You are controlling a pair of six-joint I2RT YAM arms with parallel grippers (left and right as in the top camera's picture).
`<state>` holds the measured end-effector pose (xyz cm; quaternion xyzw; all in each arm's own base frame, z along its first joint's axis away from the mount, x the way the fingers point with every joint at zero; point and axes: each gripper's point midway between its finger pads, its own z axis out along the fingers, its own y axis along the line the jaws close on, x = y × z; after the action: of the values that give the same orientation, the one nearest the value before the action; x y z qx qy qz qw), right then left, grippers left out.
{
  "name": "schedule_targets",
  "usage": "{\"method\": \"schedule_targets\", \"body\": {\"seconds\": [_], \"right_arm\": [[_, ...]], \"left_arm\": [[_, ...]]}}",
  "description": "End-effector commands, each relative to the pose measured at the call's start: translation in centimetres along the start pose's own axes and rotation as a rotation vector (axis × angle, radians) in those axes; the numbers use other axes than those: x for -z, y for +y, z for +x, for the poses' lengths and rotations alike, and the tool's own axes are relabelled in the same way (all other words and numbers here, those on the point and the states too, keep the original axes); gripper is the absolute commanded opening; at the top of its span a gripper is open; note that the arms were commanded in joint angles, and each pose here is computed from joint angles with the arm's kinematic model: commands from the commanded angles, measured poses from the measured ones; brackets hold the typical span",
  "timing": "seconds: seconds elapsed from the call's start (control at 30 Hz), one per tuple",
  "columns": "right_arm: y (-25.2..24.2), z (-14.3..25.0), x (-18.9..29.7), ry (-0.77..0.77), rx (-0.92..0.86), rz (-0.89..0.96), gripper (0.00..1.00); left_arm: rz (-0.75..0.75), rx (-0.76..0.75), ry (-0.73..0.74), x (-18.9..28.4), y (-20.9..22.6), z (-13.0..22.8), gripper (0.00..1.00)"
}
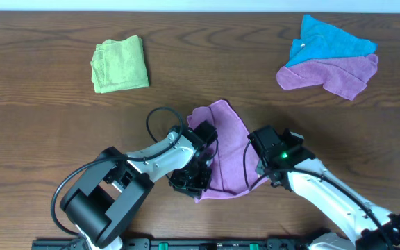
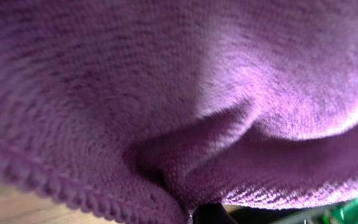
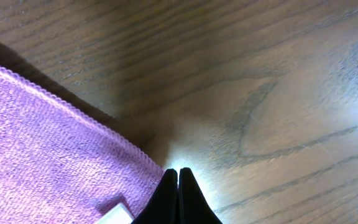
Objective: Fold the cloth
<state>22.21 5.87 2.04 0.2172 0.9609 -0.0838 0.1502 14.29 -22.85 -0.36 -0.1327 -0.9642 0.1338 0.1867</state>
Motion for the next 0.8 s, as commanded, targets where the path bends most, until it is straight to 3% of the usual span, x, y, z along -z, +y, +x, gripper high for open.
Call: {"method": "schedule_targets", "body": {"seconds": [0.0,0.07,0.13,0.47,0.5,0.53,0.57,0.63,0.67,0.7,0.73,0.77], "right_arm": [[-0.6,-1.7,0.3,-0.082,-0.014,0.045,0.01],[-0.7,-2.4,0.3,-0.122,-0.02,0.056,0.01],[-0.5,-2.9,0.4,-0.142,-0.024,0.049,0.02],[-0.2,-3.0,0.4,-0.145,-0.03,0.035,0.01],[0.0,-2.7,0.3,-0.13,-0.028,0.025,0.04],[0.1,-2.5,0.3,-0.117,-0.028,0.016,0.18],[0.3,-2.3,0.3,-0.103,-0.028,0.005,0.24],[0.6,-1.9,0.3,-0.084,-0.027,-0.012,0.08],[0.6,-2.0,0.3,-0.088,-0.027,-0.009,0.12],[0.5,-2.1,0.3,-0.091,-0.027,-0.007,0.23],[0.5,-2.1,0.3,-0.091,-0.027,-0.007,0.6],[0.5,-2.0,0.3,-0.09,-0.027,-0.007,0.82]], "left_arm": [[-0.075,0.077,-0.042,-0.1,1.6,-0.9,0.11],[-0.108,0.083,-0.069,0.1,2.4,-1.5,0.13],[-0.126,0.093,-0.084,0.3,3.0,-1.9,0.22],[-0.114,0.224,-0.079,2.6,7.8,-2.7,0.23],[-0.099,0.233,-0.063,2.7,8.1,-2.4,0.25],[-0.09,0.233,-0.053,2.8,8.1,-2.2,0.27],[-0.09,0.237,-0.047,2.8,8.3,-2.1,0.29],[-0.093,0.228,-0.035,2.9,8.4,-1.8,0.43],[-0.096,0.23,-0.024,2.9,8.4,-1.5,0.51],[-0.098,0.233,-0.016,2.9,8.5,-1.3,0.51],[-0.1,0.237,-0.005,2.9,8.5,-1.0,0.51],[-0.101,0.24,0.003,2.9,8.5,-0.8,0.54]]}}
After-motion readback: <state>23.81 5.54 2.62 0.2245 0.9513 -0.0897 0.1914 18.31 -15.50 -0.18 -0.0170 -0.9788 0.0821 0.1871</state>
